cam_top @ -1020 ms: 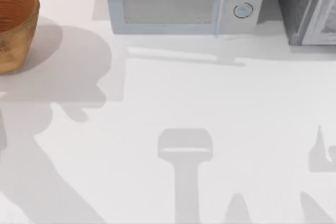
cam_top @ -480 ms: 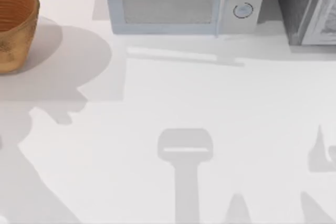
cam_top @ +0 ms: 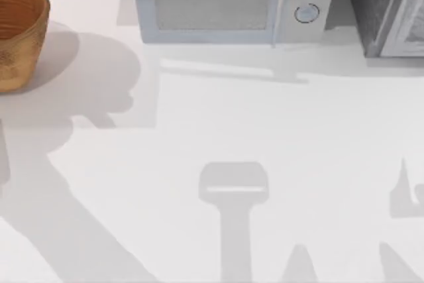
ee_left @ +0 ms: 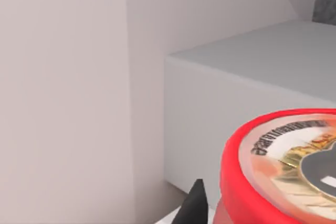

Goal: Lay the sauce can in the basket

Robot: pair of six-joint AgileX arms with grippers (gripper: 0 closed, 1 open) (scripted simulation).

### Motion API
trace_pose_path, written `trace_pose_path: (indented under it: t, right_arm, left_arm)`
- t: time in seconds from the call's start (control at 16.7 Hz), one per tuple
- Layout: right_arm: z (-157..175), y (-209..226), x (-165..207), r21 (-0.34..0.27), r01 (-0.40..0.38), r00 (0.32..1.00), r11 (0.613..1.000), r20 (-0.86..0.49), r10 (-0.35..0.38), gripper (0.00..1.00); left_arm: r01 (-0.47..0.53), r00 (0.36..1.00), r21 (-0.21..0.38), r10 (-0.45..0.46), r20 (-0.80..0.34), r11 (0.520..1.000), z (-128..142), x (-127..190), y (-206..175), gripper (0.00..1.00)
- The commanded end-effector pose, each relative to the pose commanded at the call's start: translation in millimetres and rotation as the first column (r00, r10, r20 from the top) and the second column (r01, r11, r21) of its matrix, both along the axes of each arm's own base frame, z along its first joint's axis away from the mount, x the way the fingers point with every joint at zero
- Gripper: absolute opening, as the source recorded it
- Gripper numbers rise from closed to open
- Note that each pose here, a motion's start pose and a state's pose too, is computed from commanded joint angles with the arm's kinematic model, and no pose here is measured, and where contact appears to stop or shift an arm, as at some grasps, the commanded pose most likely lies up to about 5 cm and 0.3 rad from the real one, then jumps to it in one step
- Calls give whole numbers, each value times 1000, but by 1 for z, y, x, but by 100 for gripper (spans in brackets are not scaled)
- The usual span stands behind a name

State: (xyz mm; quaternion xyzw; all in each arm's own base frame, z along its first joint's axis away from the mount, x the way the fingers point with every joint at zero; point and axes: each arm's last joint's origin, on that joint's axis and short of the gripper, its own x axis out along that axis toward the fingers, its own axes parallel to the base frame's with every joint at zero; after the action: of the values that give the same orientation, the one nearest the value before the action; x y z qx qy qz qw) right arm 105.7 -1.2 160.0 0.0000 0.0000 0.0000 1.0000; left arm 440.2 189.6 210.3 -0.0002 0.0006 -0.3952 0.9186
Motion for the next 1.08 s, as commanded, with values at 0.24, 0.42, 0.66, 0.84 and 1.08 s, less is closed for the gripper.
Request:
trace_pose_path:
  t: [0.24,0.42,0.66,0.84,1.08]
  right_arm:
    - [0,0,0,0,0,1000,1000,0,0,100]
    - [0,0,0,0,0,1000,1000,0,0,100]
    - [0,0,0,0,0,1000,1000,0,0,100]
    - [0,0,0,0,0,1000,1000,0,0,100]
    - [0,0,0,0,0,1000,1000,0,0,100]
  left_arm:
    - [0,1000,0,0,0,1000,0,0,0,8]
    - [0,1000,0,0,0,1000,0,0,0,30]
    - [0,1000,0,0,0,1000,0,0,0,60]
    - [0,1000,0,0,0,1000,0,0,0,83]
    - [0,1000,0,0,0,1000,0,0,0,100]
